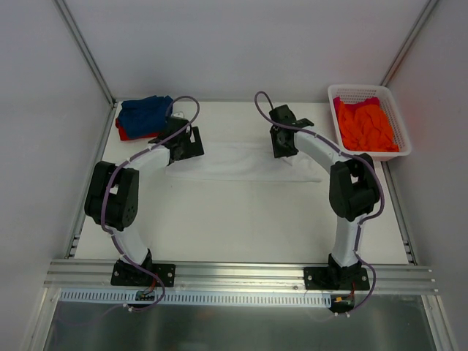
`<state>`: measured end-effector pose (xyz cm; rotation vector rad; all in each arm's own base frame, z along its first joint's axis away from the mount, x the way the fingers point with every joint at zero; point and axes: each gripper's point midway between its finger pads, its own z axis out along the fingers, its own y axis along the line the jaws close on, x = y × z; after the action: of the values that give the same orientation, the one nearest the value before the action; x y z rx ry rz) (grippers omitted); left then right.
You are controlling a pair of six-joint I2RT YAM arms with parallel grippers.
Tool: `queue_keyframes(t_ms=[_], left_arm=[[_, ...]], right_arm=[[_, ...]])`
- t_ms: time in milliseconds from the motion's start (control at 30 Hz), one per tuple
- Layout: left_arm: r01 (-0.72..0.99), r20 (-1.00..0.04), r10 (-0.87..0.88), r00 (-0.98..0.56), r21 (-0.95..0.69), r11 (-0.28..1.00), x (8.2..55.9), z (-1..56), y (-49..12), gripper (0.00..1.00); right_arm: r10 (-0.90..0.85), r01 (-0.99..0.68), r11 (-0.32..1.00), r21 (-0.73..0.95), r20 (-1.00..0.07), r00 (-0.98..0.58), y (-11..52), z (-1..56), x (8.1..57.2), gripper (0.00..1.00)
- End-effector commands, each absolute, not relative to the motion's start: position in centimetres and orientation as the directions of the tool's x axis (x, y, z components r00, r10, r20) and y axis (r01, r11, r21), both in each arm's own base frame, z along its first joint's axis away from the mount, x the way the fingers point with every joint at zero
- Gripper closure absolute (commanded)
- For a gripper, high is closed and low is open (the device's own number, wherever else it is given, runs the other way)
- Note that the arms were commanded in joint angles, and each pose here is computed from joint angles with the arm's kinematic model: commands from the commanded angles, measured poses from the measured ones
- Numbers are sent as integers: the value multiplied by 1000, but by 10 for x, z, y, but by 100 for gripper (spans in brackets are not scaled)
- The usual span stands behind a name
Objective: Fold and stack the t-shirts
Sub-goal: Fold the tshirt
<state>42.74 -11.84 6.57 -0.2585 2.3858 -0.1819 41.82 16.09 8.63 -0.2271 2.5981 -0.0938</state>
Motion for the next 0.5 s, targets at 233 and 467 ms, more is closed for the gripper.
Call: queue_keyframes(t_ms=[233,467], left_arm=[[-97,-634,-136,-761,-96,991,440,63,-117,7],[-88,-607,-130,-784,-98,991,435,55,-119,7]], right_arm=[[-215,-143,973,-183,-470,-856,152,82,411,64],[-176,-125,982,-145,-430,-886,155,63,392,63]])
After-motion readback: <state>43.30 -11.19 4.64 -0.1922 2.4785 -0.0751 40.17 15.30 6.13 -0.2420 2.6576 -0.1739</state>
